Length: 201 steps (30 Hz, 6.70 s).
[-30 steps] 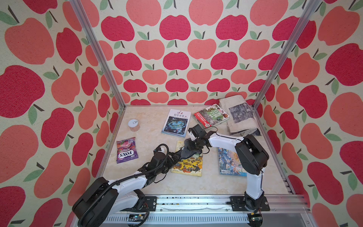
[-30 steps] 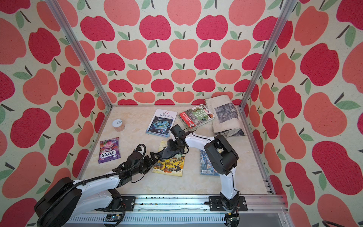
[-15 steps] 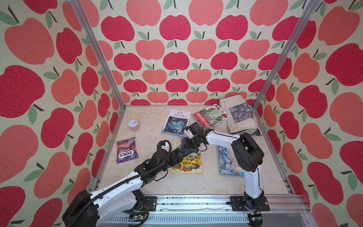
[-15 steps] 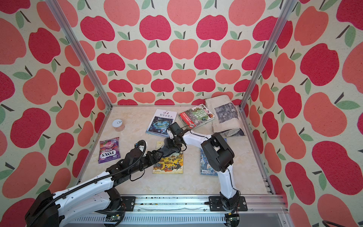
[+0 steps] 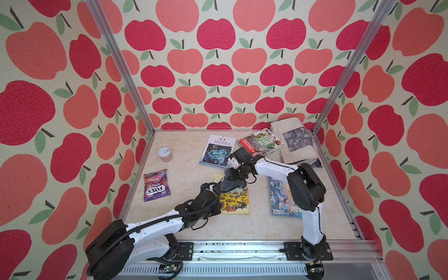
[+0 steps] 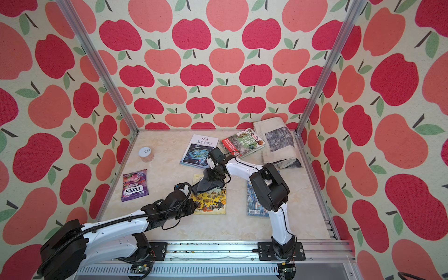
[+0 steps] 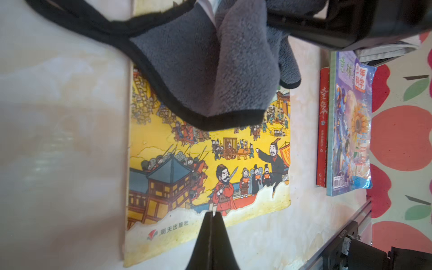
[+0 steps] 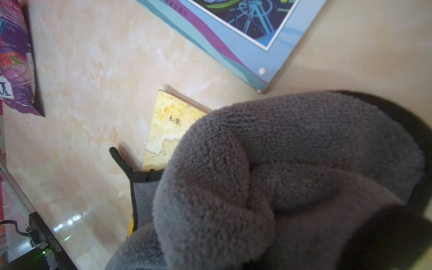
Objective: Wipe the cover of the book
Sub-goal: Wipe the dirt from the cover of the book, then move the book to the center of the board, then wipe the dirt from the cover of the book.
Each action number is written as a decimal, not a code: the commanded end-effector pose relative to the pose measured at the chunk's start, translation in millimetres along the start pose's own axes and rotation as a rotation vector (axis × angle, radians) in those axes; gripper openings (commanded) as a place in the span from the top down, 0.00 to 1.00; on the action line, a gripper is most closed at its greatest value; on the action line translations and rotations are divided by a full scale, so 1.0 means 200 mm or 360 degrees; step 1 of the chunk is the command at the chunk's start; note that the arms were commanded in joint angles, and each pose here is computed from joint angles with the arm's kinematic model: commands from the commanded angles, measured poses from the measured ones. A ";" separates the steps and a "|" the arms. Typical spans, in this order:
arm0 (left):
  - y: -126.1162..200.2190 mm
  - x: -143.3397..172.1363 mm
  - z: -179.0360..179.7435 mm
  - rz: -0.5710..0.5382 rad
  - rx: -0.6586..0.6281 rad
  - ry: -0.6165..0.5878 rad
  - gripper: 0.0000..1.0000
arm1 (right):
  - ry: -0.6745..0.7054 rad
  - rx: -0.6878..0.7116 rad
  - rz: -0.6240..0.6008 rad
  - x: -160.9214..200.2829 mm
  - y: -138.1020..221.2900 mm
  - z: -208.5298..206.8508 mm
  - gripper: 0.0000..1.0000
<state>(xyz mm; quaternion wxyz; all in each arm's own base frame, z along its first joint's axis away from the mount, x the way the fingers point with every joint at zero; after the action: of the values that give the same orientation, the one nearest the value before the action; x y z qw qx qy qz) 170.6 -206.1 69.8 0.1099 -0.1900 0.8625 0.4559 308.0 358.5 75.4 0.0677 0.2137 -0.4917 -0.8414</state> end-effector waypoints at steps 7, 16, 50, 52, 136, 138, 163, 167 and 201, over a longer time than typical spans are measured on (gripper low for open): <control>-0.09 0.07 0.16 0.0091 -0.0259 0.0037 1.00 | 0.0062 0.0006 0.0054 -0.04 -0.09 0.09 1.00; -0.10 0.08 0.17 0.0105 -0.0241 0.0076 1.00 | 0.0104 -0.0036 0.0095 -0.08 -0.24 0.25 1.00; -0.09 0.00 0.14 0.0074 -0.0146 0.0133 1.00 | -0.0066 0.0592 0.0125 0.82 0.46 -0.37 1.00; -0.08 -0.02 0.14 0.0055 -0.0143 0.0137 1.00 | -0.0083 0.0627 0.0176 0.90 0.45 -0.40 1.00; 0.06 -0.51 0.11 -0.0308 0.0040 0.0207 0.76 | 0.0032 0.0398 0.0174 0.56 0.15 -0.31 1.00; 0.05 -0.52 0.15 -0.0295 0.0016 0.0217 0.75 | 0.0023 0.0419 0.0184 0.59 0.15 -0.34 1.00; -0.01 -0.27 0.27 -0.0213 0.0072 0.0232 0.01 | 0.0048 0.0282 0.0135 0.39 0.13 -0.34 0.99; -0.04 -0.31 0.21 -0.0174 0.0191 0.0243 0.01 | 0.0054 0.0246 0.0157 0.36 0.09 -0.33 0.99; -0.02 -0.20 0.10 -0.0171 0.0239 0.0344 0.01 | 0.0078 0.0298 -0.0170 0.21 0.31 -0.22 0.99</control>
<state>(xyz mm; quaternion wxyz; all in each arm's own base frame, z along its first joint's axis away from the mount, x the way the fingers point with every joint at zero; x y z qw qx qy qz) 208.1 -186.2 71.4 0.0581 -0.2731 0.8961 0.3451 284.2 296.6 81.5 0.0353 0.2488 -0.5302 -0.8098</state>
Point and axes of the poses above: each gripper's point midway between its finger pads, its own y axis back along the fingers, its own z axis along the line the jaws close on, x = y × z, the point moved 3 cm from there along y, back along the fingers, and after that the axes turned 1 degree about -y, right-handed, at the moved point
